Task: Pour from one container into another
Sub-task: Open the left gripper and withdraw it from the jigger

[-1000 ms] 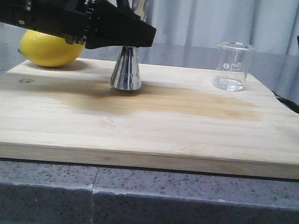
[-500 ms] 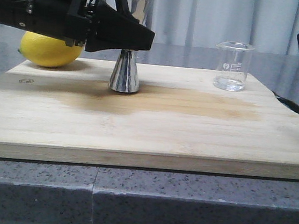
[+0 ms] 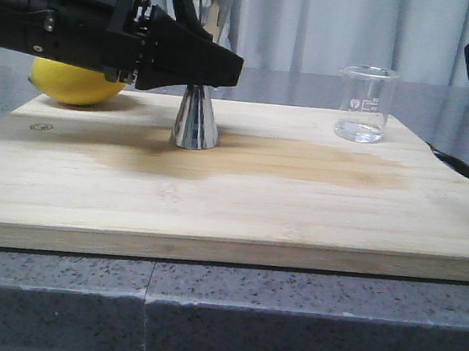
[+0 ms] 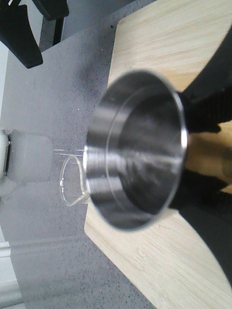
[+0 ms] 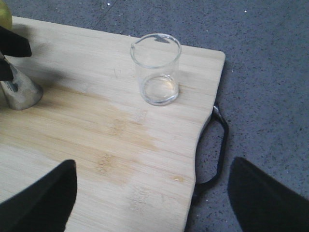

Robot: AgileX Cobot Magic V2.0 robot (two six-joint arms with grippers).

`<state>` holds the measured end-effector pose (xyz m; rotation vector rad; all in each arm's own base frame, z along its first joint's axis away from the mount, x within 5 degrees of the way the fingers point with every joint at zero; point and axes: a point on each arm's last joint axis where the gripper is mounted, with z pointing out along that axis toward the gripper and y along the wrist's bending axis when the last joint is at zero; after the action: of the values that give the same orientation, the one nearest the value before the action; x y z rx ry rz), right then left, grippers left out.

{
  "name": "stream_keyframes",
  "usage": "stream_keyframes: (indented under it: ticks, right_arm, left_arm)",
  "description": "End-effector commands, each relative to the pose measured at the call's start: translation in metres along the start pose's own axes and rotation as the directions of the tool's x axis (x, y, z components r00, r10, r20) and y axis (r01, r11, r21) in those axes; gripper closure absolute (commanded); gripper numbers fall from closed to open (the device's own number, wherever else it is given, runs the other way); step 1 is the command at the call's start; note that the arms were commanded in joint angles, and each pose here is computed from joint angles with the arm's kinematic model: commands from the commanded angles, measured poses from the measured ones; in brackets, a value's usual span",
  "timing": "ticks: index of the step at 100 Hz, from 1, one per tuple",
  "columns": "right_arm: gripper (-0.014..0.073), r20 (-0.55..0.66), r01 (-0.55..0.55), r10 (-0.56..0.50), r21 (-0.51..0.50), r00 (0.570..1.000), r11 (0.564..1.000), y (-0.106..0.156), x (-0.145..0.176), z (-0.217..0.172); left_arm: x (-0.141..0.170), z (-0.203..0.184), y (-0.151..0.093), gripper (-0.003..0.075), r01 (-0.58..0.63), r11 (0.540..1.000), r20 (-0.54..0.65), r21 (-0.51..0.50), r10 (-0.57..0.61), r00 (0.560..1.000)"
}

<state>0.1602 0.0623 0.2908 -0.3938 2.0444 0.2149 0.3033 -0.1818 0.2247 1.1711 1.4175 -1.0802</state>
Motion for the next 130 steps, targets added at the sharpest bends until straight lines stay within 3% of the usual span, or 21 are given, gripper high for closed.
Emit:
stream_keyframes:
  ticks: [1, 11, 20, 36, 57, 83, 99, 130]
  right_arm:
    - [0.004, 0.111, 0.012, -0.012, 0.003, 0.994, 1.0, 0.0, -0.016, -0.006]
    - [0.004, 0.111, 0.012, -0.012, 0.003, 0.994, 1.0, 0.0, -0.016, -0.006]
    - [0.004, 0.11, 0.012, -0.012, 0.003, 0.994, 1.0, 0.0, -0.015, -0.006]
    - [0.004, 0.07, 0.012, -0.012, 0.005, 0.997, 1.0, 0.0, -0.017, -0.008]
    - [0.004, -0.073, 0.008, -0.007, 0.008, 0.997, 1.0, -0.001, -0.027, -0.021]
    - [0.004, -0.165, 0.011, -0.008, 0.016, 0.986, 1.0, -0.002, -0.034, -0.032]
    - [0.004, -0.215, 0.007, 0.001, 0.036, 0.977, 0.999, -0.006, -0.029, -0.033]
    - [0.004, -0.169, -0.045, 0.06, 0.09, 0.984, 0.995, -0.013, -0.027, -0.056]
  left_arm:
    - [-0.029, -0.002, -0.004, 0.0351, -0.036, 0.999, 0.127, 0.013, 0.034, 0.991]
    - [-0.029, -0.002, -0.004, 0.0219, -0.037, 0.999, 0.125, 0.01, 0.036, 0.991]
    - [-0.032, -0.003, -0.004, 0.0161, -0.031, 0.999, 0.102, -0.013, 0.032, 0.994]
    - [-0.047, -0.013, -0.013, 0.016, -0.053, 0.996, -0.032, -0.068, 0.051, 0.998]
    - [-0.073, -0.033, -0.03, 0.0162, -0.03, 0.988, -0.195, -0.149, 0.0, 0.981]
    - [-0.104, -0.066, -0.06, 0.0162, -0.024, 0.967, -0.419, -0.253, -0.087, 0.904]
    - [-0.122, -0.097, -0.081, 0.0162, -0.036, 0.905, -0.494, -0.425, -0.198, 0.847]
    - [-0.145, -0.148, -0.132, 0.0162, 0.007, 0.723, -0.411, -0.69, -0.4, 0.819]
